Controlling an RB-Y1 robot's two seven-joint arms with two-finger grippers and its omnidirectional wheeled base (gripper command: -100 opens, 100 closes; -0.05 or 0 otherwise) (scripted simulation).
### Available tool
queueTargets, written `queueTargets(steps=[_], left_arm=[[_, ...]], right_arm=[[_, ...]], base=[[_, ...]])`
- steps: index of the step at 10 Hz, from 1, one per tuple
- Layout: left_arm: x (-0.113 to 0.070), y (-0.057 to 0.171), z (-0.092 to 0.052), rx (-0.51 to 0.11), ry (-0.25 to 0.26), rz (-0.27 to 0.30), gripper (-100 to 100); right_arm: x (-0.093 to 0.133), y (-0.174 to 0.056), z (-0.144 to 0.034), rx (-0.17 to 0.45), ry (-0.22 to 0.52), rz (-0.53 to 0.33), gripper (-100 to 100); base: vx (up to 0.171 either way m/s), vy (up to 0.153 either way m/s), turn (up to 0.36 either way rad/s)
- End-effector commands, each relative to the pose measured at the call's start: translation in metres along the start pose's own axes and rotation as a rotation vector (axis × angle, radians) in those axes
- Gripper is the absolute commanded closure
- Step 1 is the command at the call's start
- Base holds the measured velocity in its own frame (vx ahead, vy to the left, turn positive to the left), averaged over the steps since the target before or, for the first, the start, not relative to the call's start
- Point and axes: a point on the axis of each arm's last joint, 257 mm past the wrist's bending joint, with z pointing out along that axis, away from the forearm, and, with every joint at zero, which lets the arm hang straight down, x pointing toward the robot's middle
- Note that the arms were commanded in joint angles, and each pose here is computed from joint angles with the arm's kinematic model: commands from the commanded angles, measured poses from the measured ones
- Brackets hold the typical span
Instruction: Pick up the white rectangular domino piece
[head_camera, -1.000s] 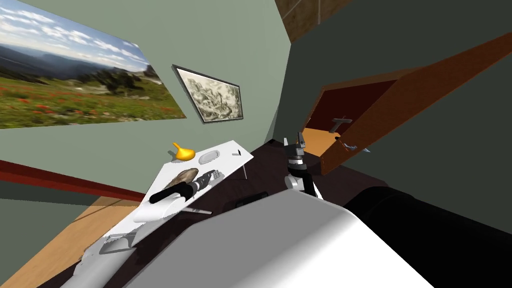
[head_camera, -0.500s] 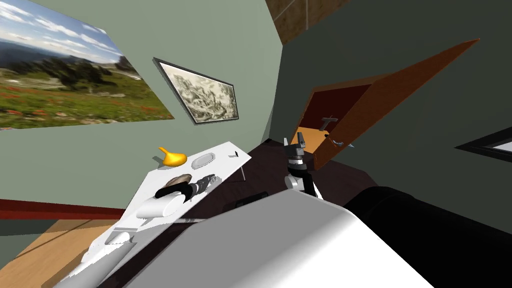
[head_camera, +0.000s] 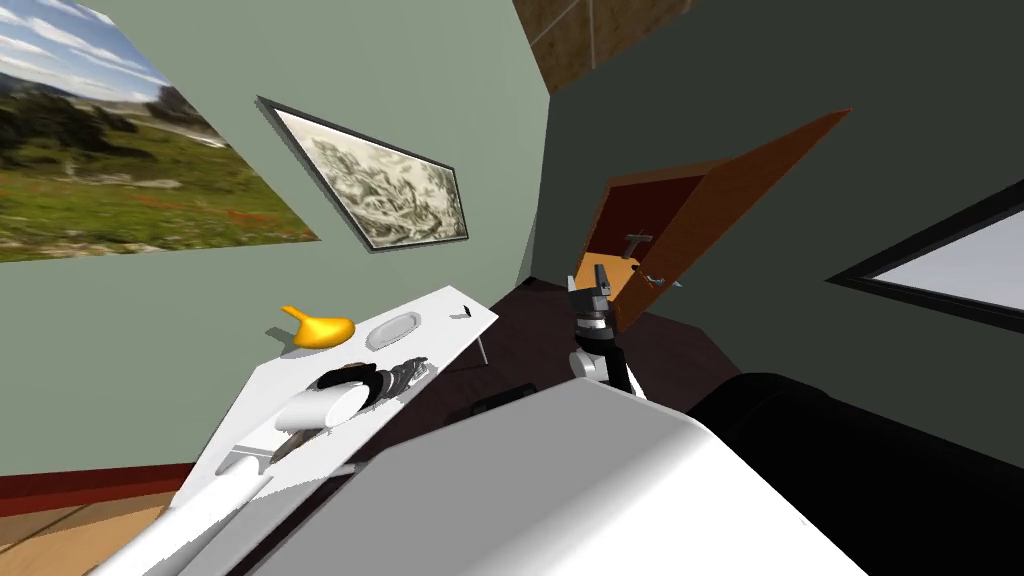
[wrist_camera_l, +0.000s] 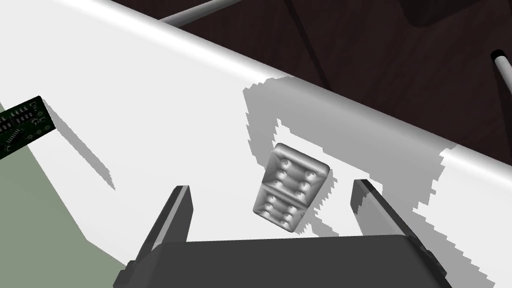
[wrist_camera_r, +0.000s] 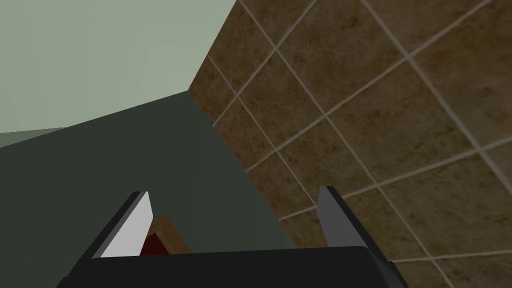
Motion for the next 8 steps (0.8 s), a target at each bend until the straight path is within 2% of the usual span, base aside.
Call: queueTargets(steps=[1,2,3,4,8], left_arm=[[-0.001,0.018,0.002,-0.071,0.03,0.012,-100],[0.0,0.022,0.001,-0.085,0.037,0.012,-100],[0.0,0.034,0.002,-0.131,0.057,0.018,-100],[0.0,0.035,0.002,-0.135,0.058,0.018,-100],[-0.002,0.079,-0.002,-0.303,0.136,0.034,-100]], right_arm=[[0.0,0.0,0.0,0.0,0.0,0.0,0],[0.0,0.0,0.0,0.0,0.0,0.0,0],[0.0,0.0,0.0,0.0,0.0,0.0,0],[0.0,0.0,0.0,0.0,0.0,0.0,0],[0.0,0.0,0.0,0.0,0.0,0.0,0]], base=[[0.037,0.051,-0.255],[0.03,0.046,-0.123],[0.033,0.039,-0.191],[0.025,0.035,-0.095],[0.029,0.051,-0.234]])
